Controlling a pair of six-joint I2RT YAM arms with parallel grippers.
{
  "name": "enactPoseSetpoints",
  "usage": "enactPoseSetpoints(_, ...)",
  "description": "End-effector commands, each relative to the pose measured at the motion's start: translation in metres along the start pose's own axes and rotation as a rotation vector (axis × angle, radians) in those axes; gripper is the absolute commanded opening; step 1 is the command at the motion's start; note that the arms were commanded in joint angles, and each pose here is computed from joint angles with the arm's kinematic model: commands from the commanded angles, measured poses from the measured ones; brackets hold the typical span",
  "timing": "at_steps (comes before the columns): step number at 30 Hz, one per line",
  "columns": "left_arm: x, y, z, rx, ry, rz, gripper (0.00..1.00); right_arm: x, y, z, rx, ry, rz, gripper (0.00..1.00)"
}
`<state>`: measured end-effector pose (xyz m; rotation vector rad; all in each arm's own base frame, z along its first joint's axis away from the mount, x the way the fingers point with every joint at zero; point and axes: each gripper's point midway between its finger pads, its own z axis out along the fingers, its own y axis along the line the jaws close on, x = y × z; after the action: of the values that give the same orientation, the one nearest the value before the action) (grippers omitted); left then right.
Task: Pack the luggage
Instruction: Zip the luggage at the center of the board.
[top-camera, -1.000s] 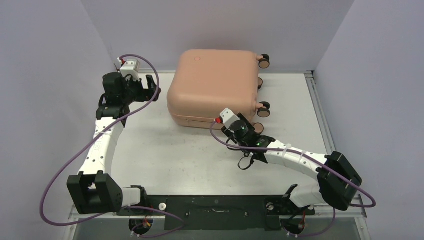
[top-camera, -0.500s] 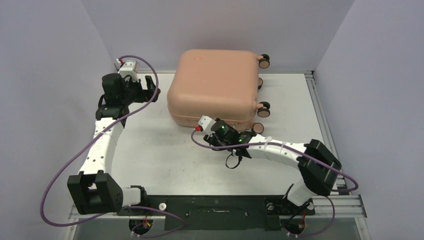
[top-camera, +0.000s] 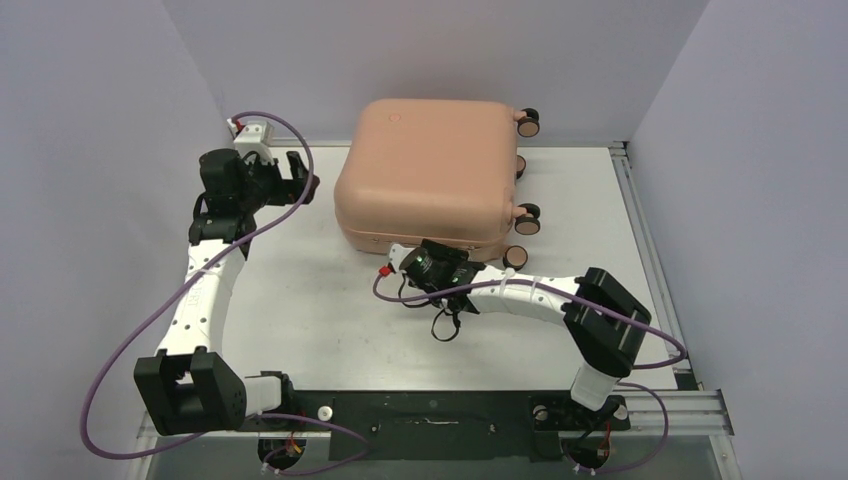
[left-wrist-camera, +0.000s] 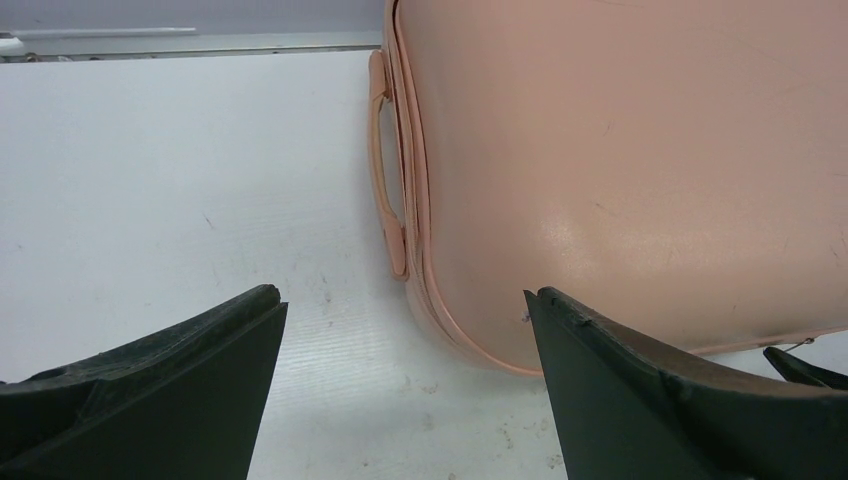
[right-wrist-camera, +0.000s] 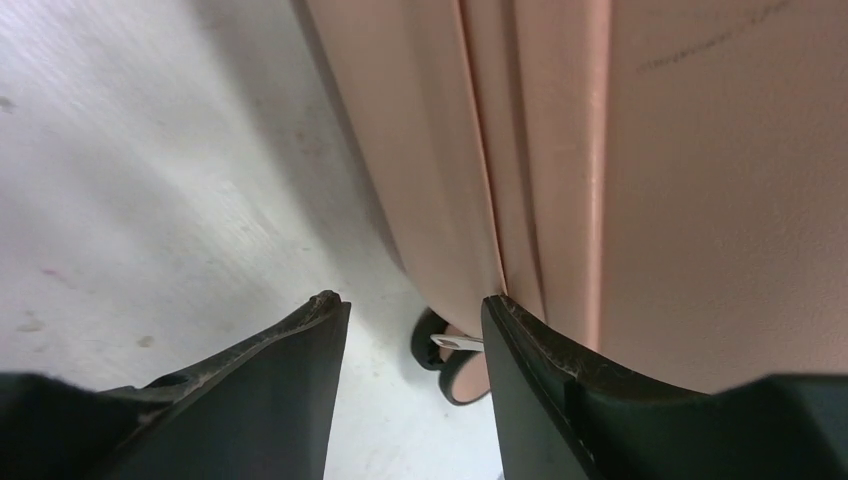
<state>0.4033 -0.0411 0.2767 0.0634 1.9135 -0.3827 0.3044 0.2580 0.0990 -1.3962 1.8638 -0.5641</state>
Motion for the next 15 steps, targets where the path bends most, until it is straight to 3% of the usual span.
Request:
enactPoseSetpoints(1, -0.021, -0.006, -0.008, 0.026, -0.08, 0.011, 0.96, 0.005, -0.049, -0.012, 0.103, 0.03, -0.008, 0.52)
enactPoseSetpoints(5, -0.023, -0.006, -0.009, 0.027, -0.085, 0.012, 0.96, 0.002, -0.039, -0.016, 0.035, -0.012, -0.044, 0.52)
enactPoseSetpoints(15, -0.024, -0.006, -0.011, 0.03, -0.089, 0.003, 0.96, 0.03, -0.011, -0.009, -0.056, 0.071, -0.204, 0.52)
